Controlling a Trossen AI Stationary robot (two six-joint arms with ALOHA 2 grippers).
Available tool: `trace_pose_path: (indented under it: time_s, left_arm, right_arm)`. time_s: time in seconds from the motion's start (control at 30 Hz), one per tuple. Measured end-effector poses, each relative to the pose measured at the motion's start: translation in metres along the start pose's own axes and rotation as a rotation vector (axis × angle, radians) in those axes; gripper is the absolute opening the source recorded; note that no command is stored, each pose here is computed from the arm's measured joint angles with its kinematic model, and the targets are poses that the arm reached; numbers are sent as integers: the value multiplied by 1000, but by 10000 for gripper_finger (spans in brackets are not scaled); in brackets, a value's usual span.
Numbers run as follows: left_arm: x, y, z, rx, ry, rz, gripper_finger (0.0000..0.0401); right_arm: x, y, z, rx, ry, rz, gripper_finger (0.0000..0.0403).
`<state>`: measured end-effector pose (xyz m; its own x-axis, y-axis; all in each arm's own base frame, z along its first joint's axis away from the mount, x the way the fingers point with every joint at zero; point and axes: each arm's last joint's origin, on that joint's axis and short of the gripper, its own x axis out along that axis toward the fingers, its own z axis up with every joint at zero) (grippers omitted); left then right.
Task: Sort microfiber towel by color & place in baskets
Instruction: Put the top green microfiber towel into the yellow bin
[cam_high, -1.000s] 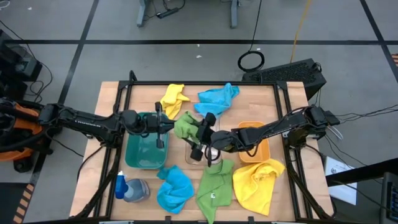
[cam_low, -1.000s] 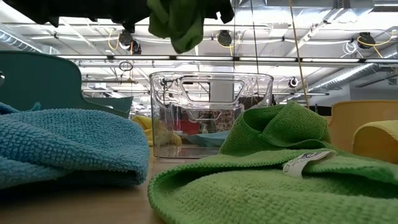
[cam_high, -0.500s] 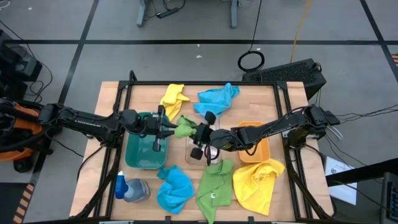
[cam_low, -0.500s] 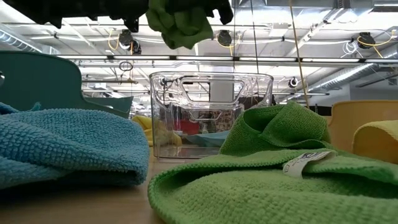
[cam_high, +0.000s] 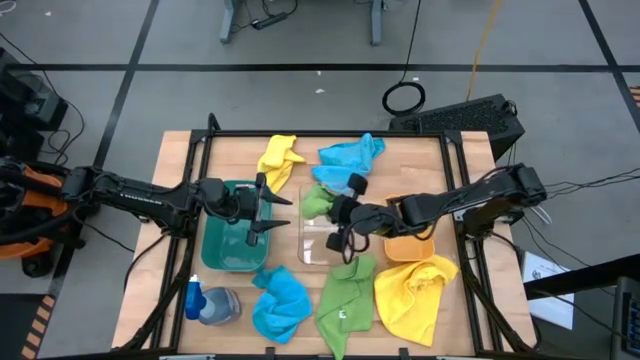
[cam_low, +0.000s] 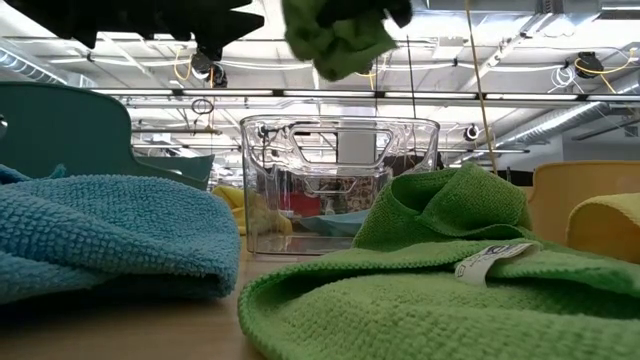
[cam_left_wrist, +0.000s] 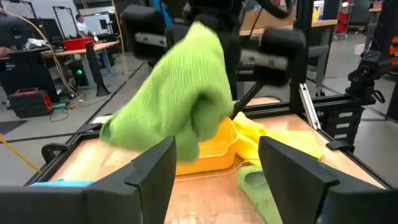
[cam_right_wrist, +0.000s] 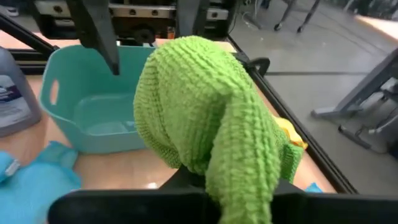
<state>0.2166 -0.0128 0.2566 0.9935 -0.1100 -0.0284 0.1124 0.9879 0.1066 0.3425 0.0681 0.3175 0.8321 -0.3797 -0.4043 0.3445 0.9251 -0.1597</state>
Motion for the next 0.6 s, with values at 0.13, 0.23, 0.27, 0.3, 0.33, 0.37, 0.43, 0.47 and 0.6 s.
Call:
trace_pose_path:
  time_s: [0.13, 0.23, 0.27, 0.3, 0.33, 0.37, 0.43, 0.47, 0.6]
  left_arm:
    - [0, 0, 0, -2, 1, 2, 234]
    - [0, 0, -1, -30, 14, 4, 234]
    - [0, 0, -2, -45, 18, 3, 234]
    - [0, -1, -2, -52, 22, 3, 234]
    - [0, -1, -2, -53, 24, 3, 234]
    - [0, -1, -2, -52, 26, 3, 235]
    - [0, -1, -2, -52, 26, 3, 235]
    - [0, -1, -2, -52, 26, 3, 235]
    - [0, -1, -4, -53, 41, 2, 235]
  right_arm:
    - [-17, -3, 1, 4, 30, 13, 15]
    - [-27, -3, -2, -1, 60, 24, 17]
    - [-31, -4, -2, 2, 69, 26, 17]
    - [-34, -4, -3, 4, 81, 29, 17]
    - [-38, -4, -5, 4, 100, 31, 17]
    - [-41, -4, -7, 5, 119, 31, 17]
    - [-44, -3, -11, 9, 157, 29, 17]
    - [-46, -2, -14, 9, 177, 28, 17]
    - [-53, 0, -20, 22, 225, 26, 17]
